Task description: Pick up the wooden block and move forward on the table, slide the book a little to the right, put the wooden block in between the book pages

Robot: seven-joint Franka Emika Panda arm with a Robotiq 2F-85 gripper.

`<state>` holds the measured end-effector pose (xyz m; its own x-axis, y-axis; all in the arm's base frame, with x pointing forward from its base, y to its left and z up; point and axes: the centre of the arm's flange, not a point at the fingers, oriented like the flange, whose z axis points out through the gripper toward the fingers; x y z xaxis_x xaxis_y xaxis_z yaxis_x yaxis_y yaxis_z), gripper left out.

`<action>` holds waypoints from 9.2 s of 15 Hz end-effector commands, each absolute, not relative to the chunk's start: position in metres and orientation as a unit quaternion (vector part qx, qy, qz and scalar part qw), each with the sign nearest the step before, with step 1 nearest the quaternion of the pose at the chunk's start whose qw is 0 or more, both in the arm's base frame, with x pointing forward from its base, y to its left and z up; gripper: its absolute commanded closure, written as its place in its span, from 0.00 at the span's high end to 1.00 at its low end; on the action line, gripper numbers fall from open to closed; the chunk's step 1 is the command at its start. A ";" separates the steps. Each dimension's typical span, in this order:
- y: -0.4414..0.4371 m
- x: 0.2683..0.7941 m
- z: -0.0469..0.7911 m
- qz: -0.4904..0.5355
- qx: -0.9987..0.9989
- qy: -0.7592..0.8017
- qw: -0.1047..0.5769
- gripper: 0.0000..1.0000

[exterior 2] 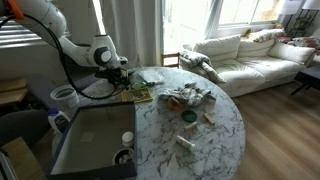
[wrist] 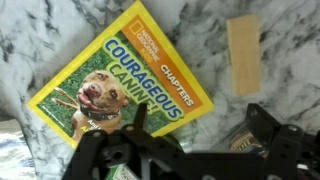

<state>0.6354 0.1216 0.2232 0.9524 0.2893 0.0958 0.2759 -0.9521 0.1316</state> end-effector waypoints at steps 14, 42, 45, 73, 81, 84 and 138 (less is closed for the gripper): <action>0.116 0.632 0.187 0.086 0.992 0.046 0.083 1.00; 0.042 0.607 0.245 0.079 0.975 -0.095 0.183 0.00; 0.050 0.592 0.250 0.084 0.976 -0.126 0.154 0.00; 0.051 0.533 0.238 0.066 0.968 -0.134 0.201 0.41; 0.086 0.550 0.271 0.099 0.973 -0.108 0.181 0.99; 0.110 0.556 0.279 0.110 0.978 -0.083 0.155 1.00; 0.099 0.604 0.204 -0.025 0.919 0.393 0.001 0.07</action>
<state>0.6066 0.1020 0.2079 0.7161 0.6975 -0.0264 0.6979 -0.7154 0.0326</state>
